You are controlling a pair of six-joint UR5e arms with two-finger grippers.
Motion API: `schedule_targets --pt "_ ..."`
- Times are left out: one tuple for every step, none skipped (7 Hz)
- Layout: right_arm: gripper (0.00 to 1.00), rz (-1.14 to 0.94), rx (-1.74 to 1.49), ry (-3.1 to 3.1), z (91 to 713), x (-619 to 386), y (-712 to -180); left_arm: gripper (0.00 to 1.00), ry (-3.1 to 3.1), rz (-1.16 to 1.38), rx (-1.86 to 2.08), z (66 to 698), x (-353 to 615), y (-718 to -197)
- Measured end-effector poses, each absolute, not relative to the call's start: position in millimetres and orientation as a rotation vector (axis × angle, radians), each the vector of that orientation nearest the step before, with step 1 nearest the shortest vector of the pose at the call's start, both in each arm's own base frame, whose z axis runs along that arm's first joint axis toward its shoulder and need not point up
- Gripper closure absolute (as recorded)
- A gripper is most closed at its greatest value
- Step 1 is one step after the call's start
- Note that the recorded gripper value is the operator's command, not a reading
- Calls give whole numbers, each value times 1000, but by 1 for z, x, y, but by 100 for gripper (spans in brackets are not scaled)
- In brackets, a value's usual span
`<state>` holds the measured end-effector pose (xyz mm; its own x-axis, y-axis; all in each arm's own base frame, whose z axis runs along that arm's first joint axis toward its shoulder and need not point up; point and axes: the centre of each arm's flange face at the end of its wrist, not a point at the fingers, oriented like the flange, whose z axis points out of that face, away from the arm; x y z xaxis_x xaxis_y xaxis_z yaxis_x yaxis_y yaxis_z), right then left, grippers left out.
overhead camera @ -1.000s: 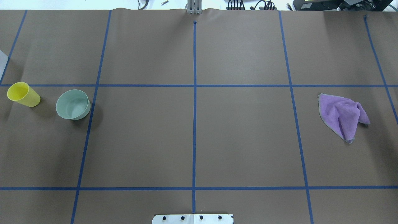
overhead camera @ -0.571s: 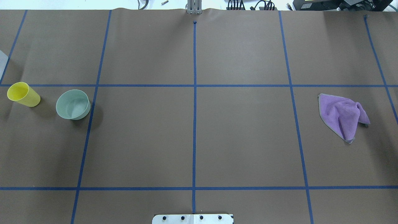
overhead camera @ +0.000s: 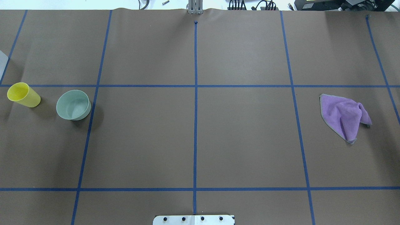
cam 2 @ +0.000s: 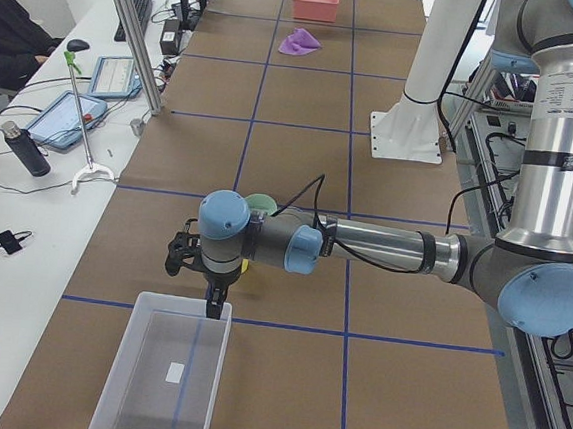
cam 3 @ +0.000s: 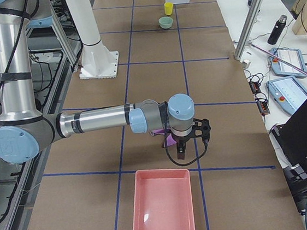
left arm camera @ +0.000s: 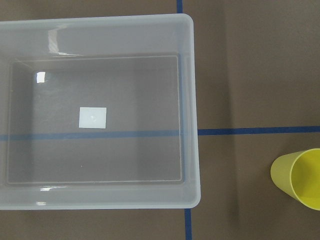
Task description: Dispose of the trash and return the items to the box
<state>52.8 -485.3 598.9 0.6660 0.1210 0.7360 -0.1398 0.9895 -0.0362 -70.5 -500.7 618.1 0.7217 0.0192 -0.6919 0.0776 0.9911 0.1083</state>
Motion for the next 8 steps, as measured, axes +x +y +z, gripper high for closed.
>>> schedule_targets --pt "0 146 27 -830 596 53 -487 2 768 -65 124 616 -70 -501" --pt "0 144 27 -831 594 52 -489 2 773 -102 116 612 -70 -503" --pt "0 140 28 -836 591 50 -490 2 783 -118 113 608 -69 -503" --pt "0 133 31 -847 589 48 -491 2 809 -130 104 604 -62 -505" --pt "0 122 40 -853 588 46 -491 2 842 -164 85 598 -42 -509" --pt "0 111 57 -847 586 45 -490 2 873 -221 63 591 -9 -513" --pt "0 107 67 -838 586 44 -491 2 893 -263 45 592 24 -515" --pt "0 108 70 -833 587 44 -493 2 892 -293 37 603 50 -516"
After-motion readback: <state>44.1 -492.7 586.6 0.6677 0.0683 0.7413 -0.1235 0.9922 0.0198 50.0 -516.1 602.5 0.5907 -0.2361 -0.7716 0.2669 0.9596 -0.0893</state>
